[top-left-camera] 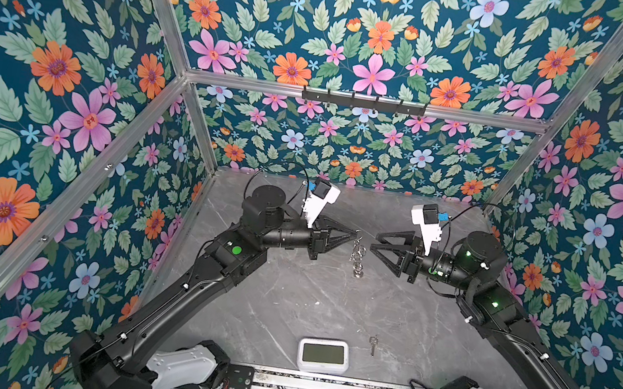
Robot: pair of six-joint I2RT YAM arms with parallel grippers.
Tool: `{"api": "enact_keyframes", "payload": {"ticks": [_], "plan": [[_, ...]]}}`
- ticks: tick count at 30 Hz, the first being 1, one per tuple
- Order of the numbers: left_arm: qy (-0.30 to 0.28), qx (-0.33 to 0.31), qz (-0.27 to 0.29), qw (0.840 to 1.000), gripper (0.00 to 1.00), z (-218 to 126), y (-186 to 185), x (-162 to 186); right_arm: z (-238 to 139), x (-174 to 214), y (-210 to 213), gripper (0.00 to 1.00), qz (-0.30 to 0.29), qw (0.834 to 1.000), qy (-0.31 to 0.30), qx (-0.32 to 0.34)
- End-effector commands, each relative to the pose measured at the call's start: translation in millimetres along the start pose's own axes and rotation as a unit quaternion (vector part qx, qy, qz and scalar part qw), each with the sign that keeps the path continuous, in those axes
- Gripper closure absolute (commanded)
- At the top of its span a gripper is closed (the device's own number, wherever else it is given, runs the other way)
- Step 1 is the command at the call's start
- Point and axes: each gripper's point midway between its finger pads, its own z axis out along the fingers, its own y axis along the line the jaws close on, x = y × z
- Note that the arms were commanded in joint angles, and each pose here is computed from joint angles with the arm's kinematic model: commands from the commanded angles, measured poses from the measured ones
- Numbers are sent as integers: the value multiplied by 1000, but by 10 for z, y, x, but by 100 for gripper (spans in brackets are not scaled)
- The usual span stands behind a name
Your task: Remove the keys from the keyring
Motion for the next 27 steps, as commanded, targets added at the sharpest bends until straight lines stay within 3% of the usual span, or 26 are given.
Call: {"api": "enact_keyframes", "payload": {"ticks": [1,7,12,27], "plan": [[40,-33,6,999,100,-16,98,125,-91,50,-32,47,-3,1000,10,20],[106,-64,15,992,100,51,103,249,-80,119,-45,55,23,998,51,-20],[175,-95,38,979,100,228,58,428,17,153,-106,54,28,997,61,-34],[190,-20,72,979,100,238,-268,392,-62,280,176,56,0,990,69,-121]]}}
